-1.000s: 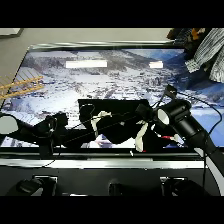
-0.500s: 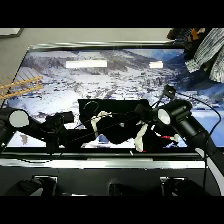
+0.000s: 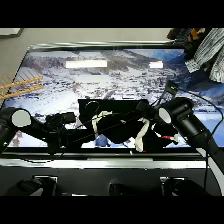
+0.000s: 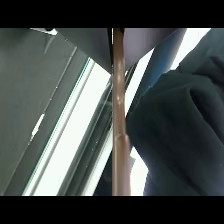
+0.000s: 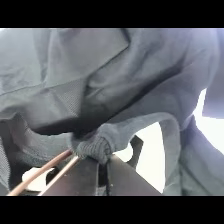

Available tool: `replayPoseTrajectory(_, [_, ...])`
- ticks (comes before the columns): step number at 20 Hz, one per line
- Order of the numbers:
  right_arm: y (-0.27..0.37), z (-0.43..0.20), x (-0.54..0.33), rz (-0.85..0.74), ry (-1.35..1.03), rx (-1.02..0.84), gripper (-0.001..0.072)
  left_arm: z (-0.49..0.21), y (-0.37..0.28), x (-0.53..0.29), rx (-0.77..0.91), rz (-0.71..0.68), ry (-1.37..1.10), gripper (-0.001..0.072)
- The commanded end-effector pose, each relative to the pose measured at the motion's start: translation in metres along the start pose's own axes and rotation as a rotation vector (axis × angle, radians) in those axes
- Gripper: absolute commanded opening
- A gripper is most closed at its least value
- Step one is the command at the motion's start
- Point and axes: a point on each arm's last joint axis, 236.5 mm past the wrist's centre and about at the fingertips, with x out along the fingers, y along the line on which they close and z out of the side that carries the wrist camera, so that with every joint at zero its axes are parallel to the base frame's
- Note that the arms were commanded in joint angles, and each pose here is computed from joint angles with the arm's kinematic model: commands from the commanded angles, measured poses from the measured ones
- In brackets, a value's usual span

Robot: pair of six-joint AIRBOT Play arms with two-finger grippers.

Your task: Fold the clothes and pants, and hang the long-sleeved shirts on hangers.

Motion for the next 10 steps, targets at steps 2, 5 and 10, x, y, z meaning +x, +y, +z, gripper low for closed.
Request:
replayPoseTrajectory(2, [-0.020,0.005,-0.001,-0.085,-0.018,-0.014,0.0041,-0.002,-0.004,-0.004,-0.005,0.001,-0.001,0.0024])
replayPoseTrajectory(5, [-0.012,0.006,-0.001,-0.050,-0.025,-0.010,0.0041,0.000,-0.007,-0.002,0.003,-0.008,-0.001,0.0024])
replayPoseTrajectory(10, [0.017,0.014,-0.016,0.053,-0.035,-0.042,0.0041,0.008,-0.005,0.003,0.028,0.004,-0.006,0.0024])
